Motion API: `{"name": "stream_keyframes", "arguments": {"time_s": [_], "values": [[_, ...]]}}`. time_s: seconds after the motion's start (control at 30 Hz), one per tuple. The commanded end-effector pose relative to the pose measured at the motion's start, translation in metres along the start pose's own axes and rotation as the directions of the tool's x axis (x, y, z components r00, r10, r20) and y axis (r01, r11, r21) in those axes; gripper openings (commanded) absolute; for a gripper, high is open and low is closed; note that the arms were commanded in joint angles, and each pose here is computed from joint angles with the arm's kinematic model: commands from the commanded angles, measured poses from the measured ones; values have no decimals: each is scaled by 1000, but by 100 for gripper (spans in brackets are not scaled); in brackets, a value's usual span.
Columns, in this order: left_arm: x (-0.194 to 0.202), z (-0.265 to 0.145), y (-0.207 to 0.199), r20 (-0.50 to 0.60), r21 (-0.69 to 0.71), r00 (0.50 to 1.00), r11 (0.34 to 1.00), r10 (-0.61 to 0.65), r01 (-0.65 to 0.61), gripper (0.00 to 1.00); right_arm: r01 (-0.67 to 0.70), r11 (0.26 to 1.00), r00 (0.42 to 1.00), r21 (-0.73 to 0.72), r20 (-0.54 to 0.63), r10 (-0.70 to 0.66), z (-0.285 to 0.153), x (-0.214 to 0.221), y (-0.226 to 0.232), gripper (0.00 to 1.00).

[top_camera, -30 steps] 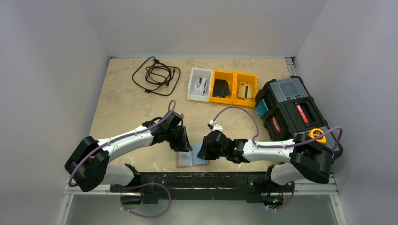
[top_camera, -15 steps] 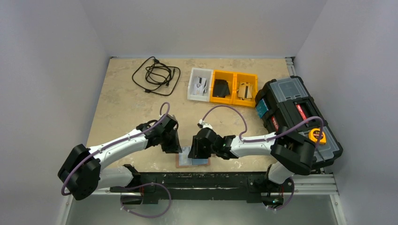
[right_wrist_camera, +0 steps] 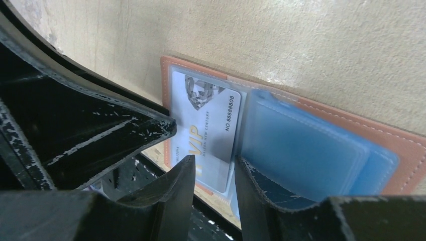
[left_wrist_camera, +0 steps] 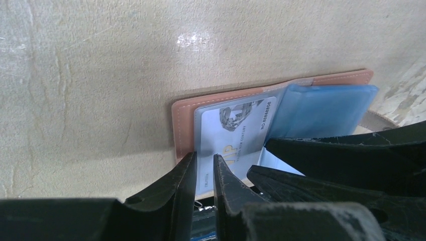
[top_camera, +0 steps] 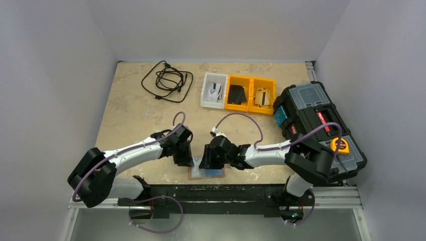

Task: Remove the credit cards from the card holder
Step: Remove the credit card from the card holder.

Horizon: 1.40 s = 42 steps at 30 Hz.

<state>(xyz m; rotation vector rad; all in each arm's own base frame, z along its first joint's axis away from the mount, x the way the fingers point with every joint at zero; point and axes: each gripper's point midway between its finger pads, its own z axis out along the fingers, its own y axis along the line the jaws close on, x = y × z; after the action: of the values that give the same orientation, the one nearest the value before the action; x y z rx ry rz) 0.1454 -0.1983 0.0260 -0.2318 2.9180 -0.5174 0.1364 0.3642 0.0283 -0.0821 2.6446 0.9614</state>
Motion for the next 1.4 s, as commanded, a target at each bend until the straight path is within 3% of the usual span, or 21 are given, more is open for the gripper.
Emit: {"name": "stream_keyframes", "arguments": {"time_s": [0.0,0.27,0.5,0.67,1.07,1.23,1.37], "values": [[-4,5,0,14,9,1000,1000,15,-15,17,-1,1000,1000,5,-7,1,6,2,-8,35],[0,15,-1,-11,24,1000,1000,7,-7,15,-6,1000,1000,8,-22,6,9,5,-15,35],[2,19,-1,-23,17,1000,1000,-15,15,0,-25,999,999,-23,-44,24,13,10,-16,35],[5,23,0,-31,4,999,1000,-28,28,0,-53,996,997,-72,-55,50,11,11,-14,33],[12,27,11,-46,-42,997,997,-62,60,0,-144,963,989,-230,-72,131,-1,4,-3,13],[13,26,18,-40,-77,997,995,-69,66,0,-148,963,989,-226,-62,138,-1,2,-4,0],[12,24,28,-31,-127,997,990,-71,66,0,-143,972,990,-188,-32,139,-4,-2,-11,0]]}}
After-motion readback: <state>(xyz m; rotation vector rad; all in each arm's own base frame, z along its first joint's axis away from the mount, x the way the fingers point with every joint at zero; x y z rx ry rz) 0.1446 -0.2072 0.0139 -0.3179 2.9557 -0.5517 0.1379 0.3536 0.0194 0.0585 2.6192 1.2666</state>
